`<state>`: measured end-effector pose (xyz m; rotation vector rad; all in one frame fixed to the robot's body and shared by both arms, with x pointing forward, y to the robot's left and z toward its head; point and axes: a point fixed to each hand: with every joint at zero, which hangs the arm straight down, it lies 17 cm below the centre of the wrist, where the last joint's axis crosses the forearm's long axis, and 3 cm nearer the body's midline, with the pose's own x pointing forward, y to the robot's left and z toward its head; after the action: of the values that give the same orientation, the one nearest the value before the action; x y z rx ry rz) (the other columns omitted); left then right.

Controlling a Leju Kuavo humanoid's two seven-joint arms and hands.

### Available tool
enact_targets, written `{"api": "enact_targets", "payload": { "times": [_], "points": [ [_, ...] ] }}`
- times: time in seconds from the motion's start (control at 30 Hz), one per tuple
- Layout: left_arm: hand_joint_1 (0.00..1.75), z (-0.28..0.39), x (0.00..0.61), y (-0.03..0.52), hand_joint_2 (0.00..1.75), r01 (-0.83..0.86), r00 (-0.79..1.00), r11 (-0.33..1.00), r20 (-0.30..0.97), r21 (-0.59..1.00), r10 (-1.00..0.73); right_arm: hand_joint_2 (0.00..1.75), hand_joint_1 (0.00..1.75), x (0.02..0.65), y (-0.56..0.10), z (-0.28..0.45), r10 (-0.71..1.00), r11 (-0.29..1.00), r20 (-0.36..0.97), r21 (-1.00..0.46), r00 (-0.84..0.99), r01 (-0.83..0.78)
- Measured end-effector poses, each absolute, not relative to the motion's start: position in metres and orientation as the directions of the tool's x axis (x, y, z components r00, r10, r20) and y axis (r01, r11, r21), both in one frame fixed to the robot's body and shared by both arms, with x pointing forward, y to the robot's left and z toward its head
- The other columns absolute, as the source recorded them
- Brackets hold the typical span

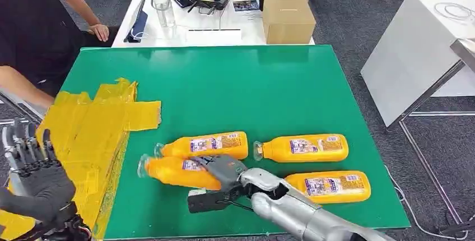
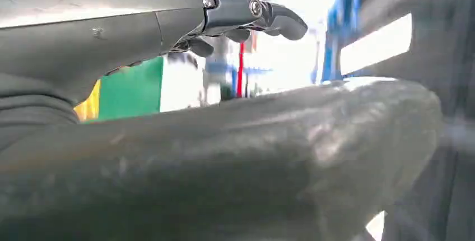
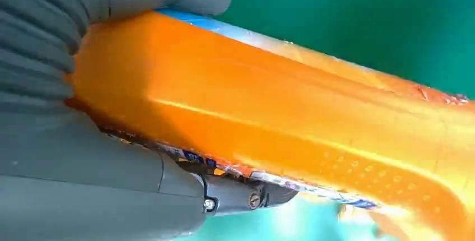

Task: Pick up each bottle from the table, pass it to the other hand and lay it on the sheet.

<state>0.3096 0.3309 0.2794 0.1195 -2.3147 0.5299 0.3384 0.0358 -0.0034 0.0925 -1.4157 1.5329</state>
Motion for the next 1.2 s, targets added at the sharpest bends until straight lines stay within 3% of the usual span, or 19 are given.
{"api": "enact_targets", "payload": {
  "times": [0.07, 0.17, 0.43, 0.47, 0.6, 0.8, 1.03, 1.2],
  "points": [
    [0.00, 0.275, 0.306, 0.349, 0.00, -0.297, -0.709, 0.890, 0.704, -0.345, 0.037, 1.75, 1.75, 0.324, 0.041, 0.015, 0.494, 0.341, 0.766, -0.606, -0.411, -0.719],
    [0.00, 0.272, 0.306, 0.359, 0.00, -0.335, -0.698, 0.875, 0.716, -0.348, 0.018, 1.75, 1.75, 0.305, 0.042, 0.034, 0.377, 0.464, 0.868, -0.480, -0.324, -0.745],
    [0.00, 0.272, 0.310, 0.363, 0.00, -0.357, -0.686, 0.866, 0.728, -0.350, 0.011, 1.75, 1.75, 0.309, 0.031, 0.091, 0.183, 0.639, 0.936, -0.345, -0.300, -0.688],
    [0.00, 0.272, 0.310, 0.362, 1.75, -0.356, -0.685, 0.867, 0.729, -0.350, 0.013, 1.75, 1.75, 0.310, 0.030, 0.097, 0.165, 0.654, 0.939, -0.333, -0.301, -0.679],
    [0.00, 0.267, 0.317, 0.356, 1.75, -0.322, -0.661, 0.874, 0.747, -0.363, 0.067, 1.75, 1.75, 0.314, 0.024, 0.117, 0.109, 0.706, 0.943, -0.295, -0.313, -0.644],
    [0.00, 0.241, 0.345, 0.294, 1.75, -0.038, -0.495, 0.896, 0.787, -0.443, 0.368, 1.75, 1.75, 0.330, 0.012, 0.159, 0.094, 0.783, 0.909, -0.319, -0.405, -0.533],
    [0.00, 0.227, 0.350, 0.263, 1.75, 0.058, -0.417, 0.884, 0.794, -0.463, 0.443, 1.75, 1.75, 0.339, 0.010, 0.172, 0.087, 0.804, 0.904, -0.311, -0.418, -0.506],
    [0.00, 0.217, 0.348, 0.225, 1.75, 0.219, -0.286, 0.812, 0.760, -0.542, 0.584, 1.75, 1.75, 0.349, 0.018, 0.188, 0.084, 0.794, 0.889, -0.333, -0.451, -0.508]
  ]
}}
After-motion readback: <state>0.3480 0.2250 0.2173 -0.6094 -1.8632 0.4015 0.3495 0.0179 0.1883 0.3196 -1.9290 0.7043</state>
